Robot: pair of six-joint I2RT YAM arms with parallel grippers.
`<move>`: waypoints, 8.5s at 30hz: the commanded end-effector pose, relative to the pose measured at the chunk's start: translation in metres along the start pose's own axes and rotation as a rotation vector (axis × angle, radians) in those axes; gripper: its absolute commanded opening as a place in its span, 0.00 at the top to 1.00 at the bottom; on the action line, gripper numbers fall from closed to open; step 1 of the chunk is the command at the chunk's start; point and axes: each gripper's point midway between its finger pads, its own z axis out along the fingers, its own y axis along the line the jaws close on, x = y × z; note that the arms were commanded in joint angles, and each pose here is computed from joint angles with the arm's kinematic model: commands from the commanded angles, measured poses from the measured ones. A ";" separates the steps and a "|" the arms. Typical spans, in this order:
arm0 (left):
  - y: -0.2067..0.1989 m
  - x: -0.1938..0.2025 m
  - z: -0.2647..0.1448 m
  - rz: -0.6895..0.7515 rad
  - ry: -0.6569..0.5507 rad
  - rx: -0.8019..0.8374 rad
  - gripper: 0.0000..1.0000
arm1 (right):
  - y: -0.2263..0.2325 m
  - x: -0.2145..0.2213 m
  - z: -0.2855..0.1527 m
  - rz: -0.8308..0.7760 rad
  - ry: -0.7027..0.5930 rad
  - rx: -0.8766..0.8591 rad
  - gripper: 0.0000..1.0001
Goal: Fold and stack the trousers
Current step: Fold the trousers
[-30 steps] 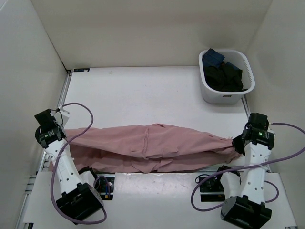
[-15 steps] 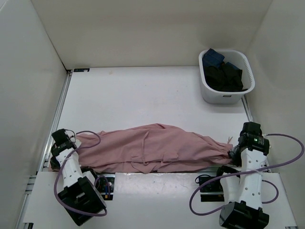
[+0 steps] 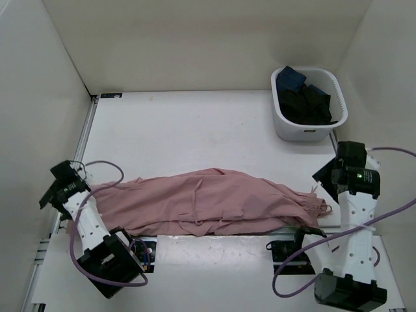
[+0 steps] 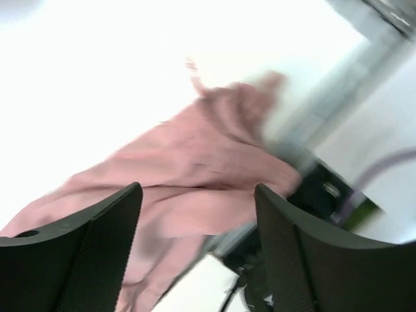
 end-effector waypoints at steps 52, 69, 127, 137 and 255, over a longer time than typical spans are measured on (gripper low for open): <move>0.004 -0.185 0.003 -0.247 -0.176 0.370 0.22 | 0.070 0.075 0.066 -0.013 0.358 -0.087 0.20; -0.037 -0.121 0.000 -0.162 -0.114 0.444 0.22 | 0.058 0.089 0.125 0.103 0.351 0.045 0.82; -0.047 -0.148 0.060 -0.187 -0.070 0.367 0.74 | 0.079 0.005 0.178 0.141 0.185 -0.195 0.05; -0.041 -0.148 0.047 -0.204 -0.081 0.394 0.43 | 0.062 0.008 0.196 0.140 0.230 -0.006 1.00; -0.161 -0.286 -0.169 0.107 -0.434 0.917 0.05 | 0.219 0.022 -0.071 -0.967 -0.033 -0.288 1.00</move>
